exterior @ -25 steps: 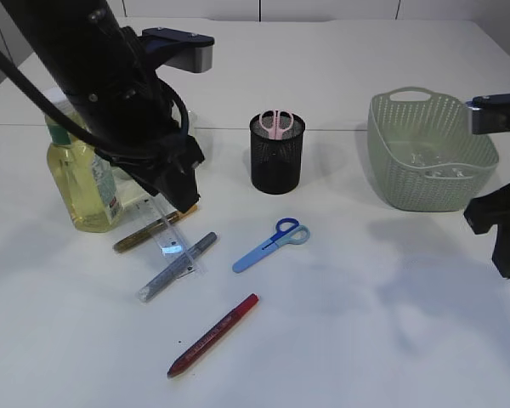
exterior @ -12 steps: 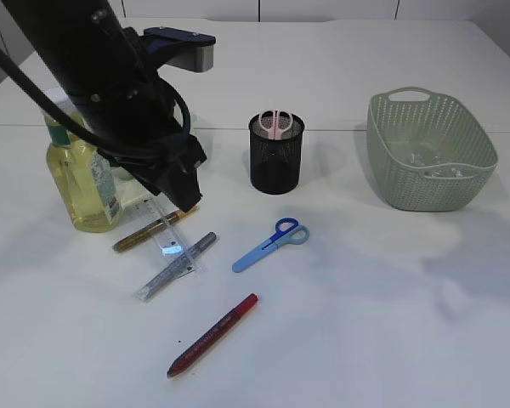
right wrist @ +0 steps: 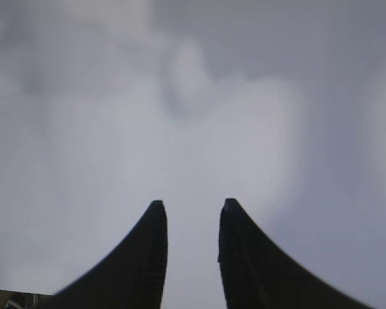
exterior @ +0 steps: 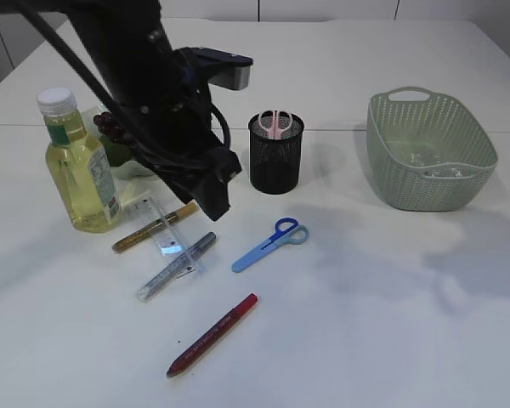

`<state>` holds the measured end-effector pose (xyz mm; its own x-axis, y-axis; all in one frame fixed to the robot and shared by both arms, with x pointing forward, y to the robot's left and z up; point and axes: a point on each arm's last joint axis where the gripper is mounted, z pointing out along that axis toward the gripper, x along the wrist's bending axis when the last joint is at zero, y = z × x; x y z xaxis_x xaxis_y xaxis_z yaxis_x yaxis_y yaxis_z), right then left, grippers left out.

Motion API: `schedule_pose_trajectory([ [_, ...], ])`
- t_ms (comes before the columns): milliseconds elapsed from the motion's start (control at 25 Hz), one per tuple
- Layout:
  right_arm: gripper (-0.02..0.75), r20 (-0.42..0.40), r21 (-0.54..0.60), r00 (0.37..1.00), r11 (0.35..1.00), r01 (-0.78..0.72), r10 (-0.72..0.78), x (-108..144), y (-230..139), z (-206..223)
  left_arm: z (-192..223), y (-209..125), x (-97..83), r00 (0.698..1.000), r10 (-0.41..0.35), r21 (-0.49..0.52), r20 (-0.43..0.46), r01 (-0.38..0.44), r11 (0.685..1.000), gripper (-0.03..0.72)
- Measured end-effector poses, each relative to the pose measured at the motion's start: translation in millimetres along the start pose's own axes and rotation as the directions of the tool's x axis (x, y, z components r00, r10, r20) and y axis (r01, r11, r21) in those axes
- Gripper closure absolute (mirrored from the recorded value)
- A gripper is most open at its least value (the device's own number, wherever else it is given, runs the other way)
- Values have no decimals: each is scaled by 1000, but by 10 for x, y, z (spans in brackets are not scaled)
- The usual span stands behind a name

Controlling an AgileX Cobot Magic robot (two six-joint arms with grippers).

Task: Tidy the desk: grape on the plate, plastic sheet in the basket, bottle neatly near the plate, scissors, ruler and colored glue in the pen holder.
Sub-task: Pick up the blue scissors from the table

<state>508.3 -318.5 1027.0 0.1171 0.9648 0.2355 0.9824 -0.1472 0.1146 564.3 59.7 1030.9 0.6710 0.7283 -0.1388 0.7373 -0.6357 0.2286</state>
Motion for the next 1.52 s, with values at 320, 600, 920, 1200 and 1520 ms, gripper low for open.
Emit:
schedule_pose_trajectory([
  [320,479,10,-41,1000,999,-22,23,-10,37,-1,358,286,-81,999,53,64,4,-53,997,316],
  [600,433,10,-4,1000,1000,-23,24,-11,8,6,724,559,1,995,97,60,1,-97,993,316],
  [920,433,28,79,1000,997,-16,14,-26,-69,3,1188,711,92,991,130,83,1,-130,988,316],
  [1200,433,31,86,999,996,-15,12,-28,-75,3,1345,770,137,988,154,85,-15,-152,985,316],
  [1520,433,34,88,999,996,-13,10,-31,-77,3,1455,814,162,986,165,82,-19,-163,983,316],
])
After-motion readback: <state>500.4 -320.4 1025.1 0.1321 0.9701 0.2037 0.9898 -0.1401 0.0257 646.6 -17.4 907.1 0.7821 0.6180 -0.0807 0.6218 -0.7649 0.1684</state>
